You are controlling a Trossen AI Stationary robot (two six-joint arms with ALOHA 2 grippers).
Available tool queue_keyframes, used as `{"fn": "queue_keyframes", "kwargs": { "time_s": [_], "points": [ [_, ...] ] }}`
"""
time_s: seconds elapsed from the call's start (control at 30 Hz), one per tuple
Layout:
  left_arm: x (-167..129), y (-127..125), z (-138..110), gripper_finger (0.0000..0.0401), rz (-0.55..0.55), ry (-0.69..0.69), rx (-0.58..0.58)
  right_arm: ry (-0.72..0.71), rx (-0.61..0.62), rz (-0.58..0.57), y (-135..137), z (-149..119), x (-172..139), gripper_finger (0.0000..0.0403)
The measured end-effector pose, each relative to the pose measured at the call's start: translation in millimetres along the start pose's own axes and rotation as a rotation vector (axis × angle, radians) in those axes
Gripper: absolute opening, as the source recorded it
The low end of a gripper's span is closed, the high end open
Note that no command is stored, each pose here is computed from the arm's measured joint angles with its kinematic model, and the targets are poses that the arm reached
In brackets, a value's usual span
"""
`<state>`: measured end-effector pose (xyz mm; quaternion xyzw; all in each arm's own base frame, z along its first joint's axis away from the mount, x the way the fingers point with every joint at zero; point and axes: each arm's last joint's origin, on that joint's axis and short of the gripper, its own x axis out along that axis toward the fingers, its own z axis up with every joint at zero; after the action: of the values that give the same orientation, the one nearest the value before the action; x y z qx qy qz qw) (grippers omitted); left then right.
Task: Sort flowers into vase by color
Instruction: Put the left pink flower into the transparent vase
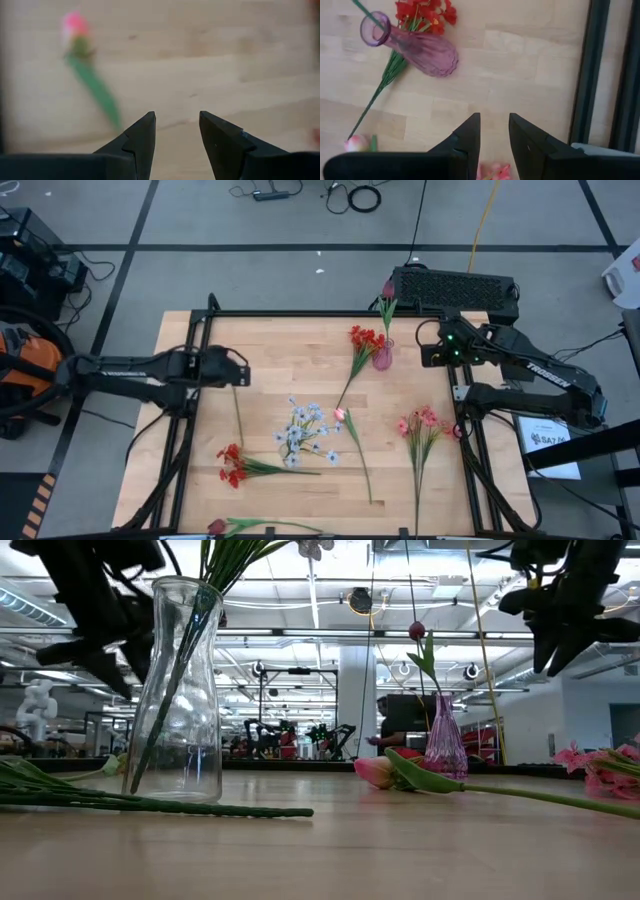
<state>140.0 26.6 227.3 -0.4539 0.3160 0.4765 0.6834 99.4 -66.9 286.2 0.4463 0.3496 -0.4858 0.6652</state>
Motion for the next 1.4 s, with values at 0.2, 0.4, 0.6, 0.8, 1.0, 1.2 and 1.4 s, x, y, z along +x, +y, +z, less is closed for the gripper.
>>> {"fn": "queue_keyframes", "kwargs": {
  "time_s": [0.2,0.4,0.6,0.8,1.0,1.2,1.4],
  "points": [
    [13.0,11.4,14.5,0.0159,0.135,0.109,-0.025,0.003,-0.009,-0.013,4.4,2.9,5.0,0.0093],
    [36.2,13.2,24.2,0.0159,0.238,0.213,-0.075,0.019,-0.027,-0.029,9.5,5.8,11.5,0.0093],
    [62.3,16.3,23.7,0.0159,0.344,0.327,-0.081,0.040,-0.029,-0.038,11.8,6.5,15.2,0.0093],
    [81.8,10.8,27.0,0.0159,0.341,0.337,-0.076,0.065,-0.028,-0.019,12.3,5.5,15.1,0.0093],
    [95.2,10.4,27.3,0.0159,0.359,0.380,-0.049,0.080,-0.025,-0.006,16.4,-0.1,14.1,0.0093],
    [101.9,12.8,24.7,0.0159,0.381,0.393,-0.041,0.109,-0.041,0.027,25.3,-13.3,11.4,0.0093],
    [109.6,20.6,17.8,0.0159,0.359,0.384,-0.025,0.145,-0.086,0.066,34.0,-29.8,7.1,0.0093]
  ]
}}
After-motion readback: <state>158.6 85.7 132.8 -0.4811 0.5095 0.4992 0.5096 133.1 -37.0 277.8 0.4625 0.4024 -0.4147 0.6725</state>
